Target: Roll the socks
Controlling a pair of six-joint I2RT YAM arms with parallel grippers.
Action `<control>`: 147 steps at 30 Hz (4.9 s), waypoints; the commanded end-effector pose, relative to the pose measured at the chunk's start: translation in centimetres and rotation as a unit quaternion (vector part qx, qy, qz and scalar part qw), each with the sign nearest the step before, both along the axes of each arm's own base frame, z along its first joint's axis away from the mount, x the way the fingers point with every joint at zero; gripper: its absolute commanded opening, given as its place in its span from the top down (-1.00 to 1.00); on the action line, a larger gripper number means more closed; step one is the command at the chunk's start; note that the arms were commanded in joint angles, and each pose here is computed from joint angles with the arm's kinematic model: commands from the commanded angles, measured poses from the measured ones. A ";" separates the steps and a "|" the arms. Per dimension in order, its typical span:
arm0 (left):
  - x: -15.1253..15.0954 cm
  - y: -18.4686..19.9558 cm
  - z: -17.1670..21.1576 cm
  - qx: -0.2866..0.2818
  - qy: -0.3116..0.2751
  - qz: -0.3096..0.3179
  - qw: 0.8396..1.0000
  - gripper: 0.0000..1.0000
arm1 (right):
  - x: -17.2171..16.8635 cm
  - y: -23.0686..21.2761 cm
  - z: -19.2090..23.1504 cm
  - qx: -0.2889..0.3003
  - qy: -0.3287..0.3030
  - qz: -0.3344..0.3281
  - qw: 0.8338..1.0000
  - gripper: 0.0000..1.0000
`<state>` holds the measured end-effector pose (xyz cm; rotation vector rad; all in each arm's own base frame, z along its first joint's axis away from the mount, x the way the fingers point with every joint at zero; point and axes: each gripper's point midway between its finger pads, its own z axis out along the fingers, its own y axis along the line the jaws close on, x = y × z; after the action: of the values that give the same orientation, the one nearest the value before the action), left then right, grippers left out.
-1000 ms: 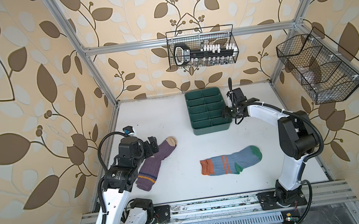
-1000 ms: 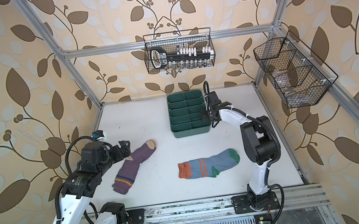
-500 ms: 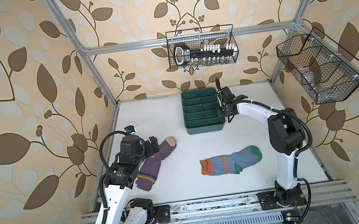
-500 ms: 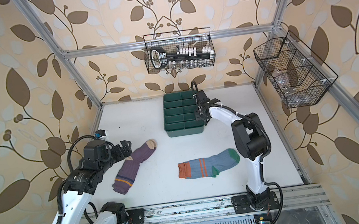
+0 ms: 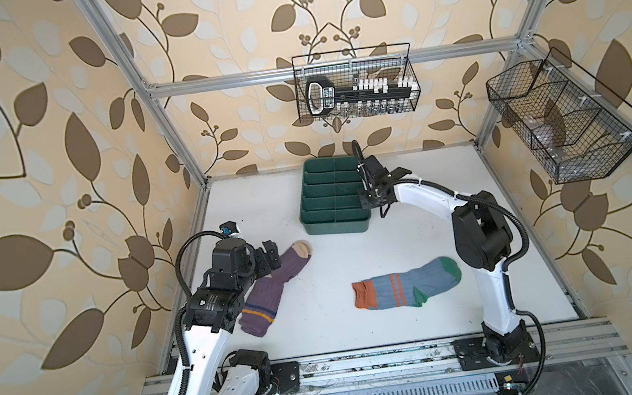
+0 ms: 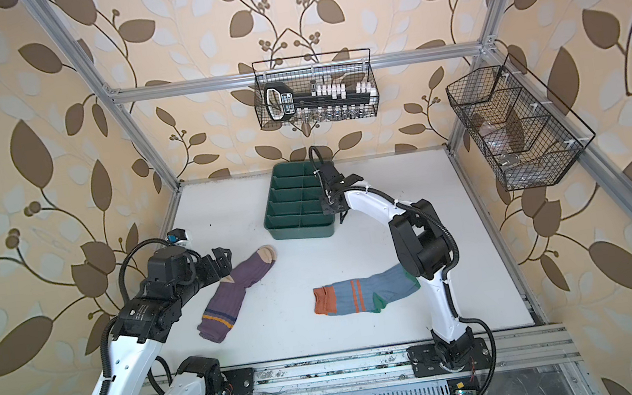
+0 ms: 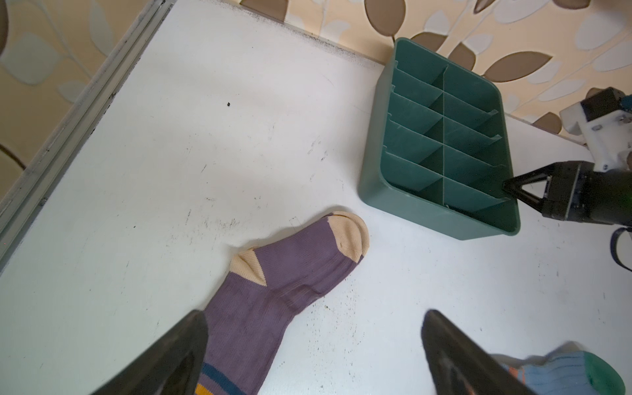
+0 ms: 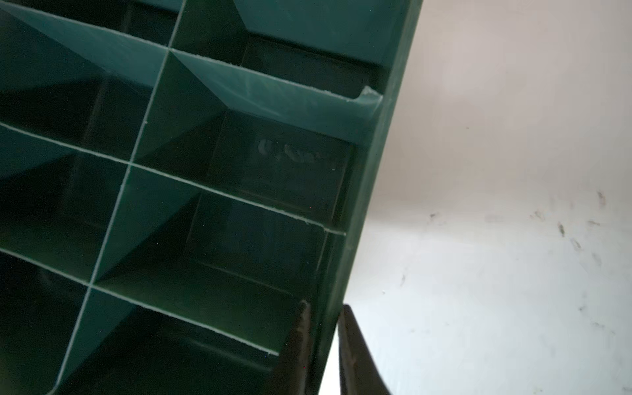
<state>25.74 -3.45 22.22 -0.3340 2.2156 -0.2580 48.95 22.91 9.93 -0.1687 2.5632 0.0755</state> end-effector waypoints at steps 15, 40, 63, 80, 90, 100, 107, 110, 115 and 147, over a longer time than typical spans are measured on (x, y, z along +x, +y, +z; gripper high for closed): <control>-0.4 -0.5 0.5 -0.004 -0.010 -0.015 1.000 -0.98 | 0.9 10.4 0.6 0.103 -0.001 0.022 0.994 0.68; -0.2 -2.4 0.4 -0.027 -0.009 -0.063 0.998 -0.98 | -5.8 3.0 11.5 0.135 -0.086 0.009 0.987 -0.78; -0.9 -7.8 -1.2 -0.055 0.024 -0.182 0.981 -0.98 | -22.6 -13.1 -4.0 0.244 0.049 -0.217 0.944 -0.87; 0.2 -6.2 -2.6 -0.010 0.050 -0.146 0.988 -0.98 | -21.3 -14.9 -7.3 0.168 0.090 -0.262 0.946 -0.89; 0.4 -5.9 -3.0 -0.002 0.052 -0.138 0.989 -0.98 | -11.6 -1.9 -8.8 0.104 0.114 -0.012 0.988 -0.85; 0.8 -7.1 -3.5 -0.020 0.059 -0.160 0.985 -0.98 | -9.2 9.2 -3.4 0.063 0.036 0.176 0.982 -1.00; 0.4 -8.8 -2.7 -0.046 0.044 -0.203 0.977 -0.98 | -11.4 6.2 10.3 0.098 -0.097 0.226 0.964 -1.00; -0.2 -10.0 -1.7 -0.054 0.017 -0.236 0.970 -0.98 | -14.0 3.4 14.2 0.111 -0.141 0.217 0.959 -1.00; -2.0 -12.4 0.2 -0.007 -0.054 -0.302 0.952 -0.98 | -17.5 -2.7 15.6 0.169 -0.172 0.124 0.962 -1.00; -13.3 -31.5 -15.1 0.401 -0.173 -0.522 0.733 -0.84 | -17.9 -19.7 6.9 0.385 -0.063 -0.211 0.896 -0.94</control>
<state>11.88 -32.85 4.98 1.4952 1.6813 0.1581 30.58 2.90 16.16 0.6784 2.2061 0.8284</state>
